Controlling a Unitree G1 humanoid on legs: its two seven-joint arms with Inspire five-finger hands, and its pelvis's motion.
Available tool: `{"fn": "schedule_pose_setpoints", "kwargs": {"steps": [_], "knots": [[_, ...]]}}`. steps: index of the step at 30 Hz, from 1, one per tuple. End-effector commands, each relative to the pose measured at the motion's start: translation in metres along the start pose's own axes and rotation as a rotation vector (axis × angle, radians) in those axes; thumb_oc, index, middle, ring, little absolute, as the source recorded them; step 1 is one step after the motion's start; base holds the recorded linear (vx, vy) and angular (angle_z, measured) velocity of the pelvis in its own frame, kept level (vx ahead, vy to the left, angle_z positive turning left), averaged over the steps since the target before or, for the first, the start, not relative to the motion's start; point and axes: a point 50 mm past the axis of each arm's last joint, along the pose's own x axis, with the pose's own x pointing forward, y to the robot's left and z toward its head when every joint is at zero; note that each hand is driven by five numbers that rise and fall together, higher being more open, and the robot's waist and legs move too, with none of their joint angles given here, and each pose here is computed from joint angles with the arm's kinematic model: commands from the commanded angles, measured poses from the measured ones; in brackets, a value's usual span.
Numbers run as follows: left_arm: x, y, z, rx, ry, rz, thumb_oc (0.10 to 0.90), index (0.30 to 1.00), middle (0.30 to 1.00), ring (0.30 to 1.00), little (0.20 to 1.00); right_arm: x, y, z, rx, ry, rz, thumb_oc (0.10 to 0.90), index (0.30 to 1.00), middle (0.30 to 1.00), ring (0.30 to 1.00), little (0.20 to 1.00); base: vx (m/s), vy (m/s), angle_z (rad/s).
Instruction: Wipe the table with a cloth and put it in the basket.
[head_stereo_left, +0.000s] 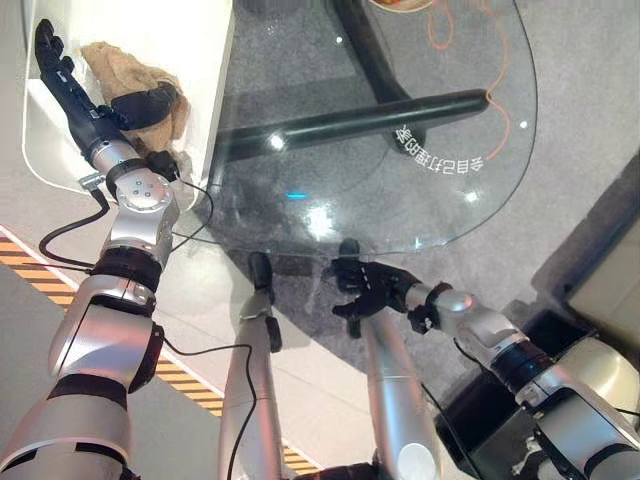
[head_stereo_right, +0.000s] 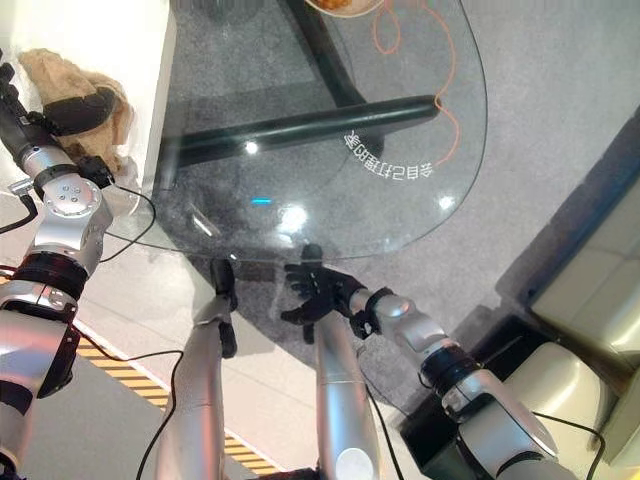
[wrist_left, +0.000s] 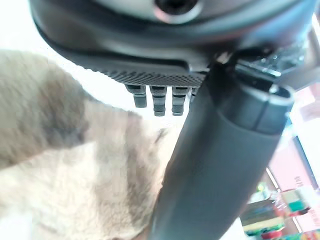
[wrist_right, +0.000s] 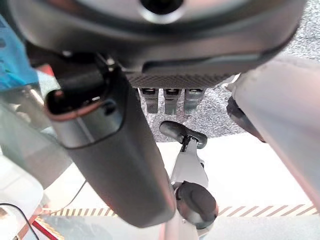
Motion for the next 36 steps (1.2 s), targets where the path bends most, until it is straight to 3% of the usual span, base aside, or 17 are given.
{"fn": "schedule_pose_setpoints", "kwargs": {"steps": [1,12,18,28,36], "knots": [[0.019,0.028,0.044,0.023,-0.312,0.079,0.800,0.900,0.900,0.900,0.900,-0.007,0.023,-0.012,0.067,-0.049,0.096,0.800,0.900,0.900,0.900,0.900,-0.02,-0.069,0.02],[0.004,0.041,0.038,0.043,-0.397,0.068,0.800,0.900,0.900,0.900,0.900,-0.016,0.028,-0.034,0.114,-0.038,0.077,0.800,0.900,0.900,0.900,0.900,-0.02,-0.064,0.01],[-0.011,0.045,0.020,0.012,-0.356,-0.028,0.800,0.900,0.900,0.900,0.900,-0.020,0.034,-0.051,0.158,-0.014,0.076,0.800,0.900,0.900,0.900,0.900,-0.03,-0.115,0.03],[-0.093,0.056,-0.071,0.078,-0.050,-0.266,0.800,0.900,0.900,0.900,0.900,-0.026,0.044,-0.097,0.251,0.072,0.055,0.800,0.900,0.900,0.900,0.900,-0.05,-0.141,0.04],[-0.177,0.084,-0.146,0.042,0.425,-0.369,0.800,0.900,0.900,0.900,0.900,-0.043,0.050,-0.155,0.329,0.217,-0.100,0.800,0.900,0.900,0.900,0.900,-0.01,-0.098,0.05]]}}
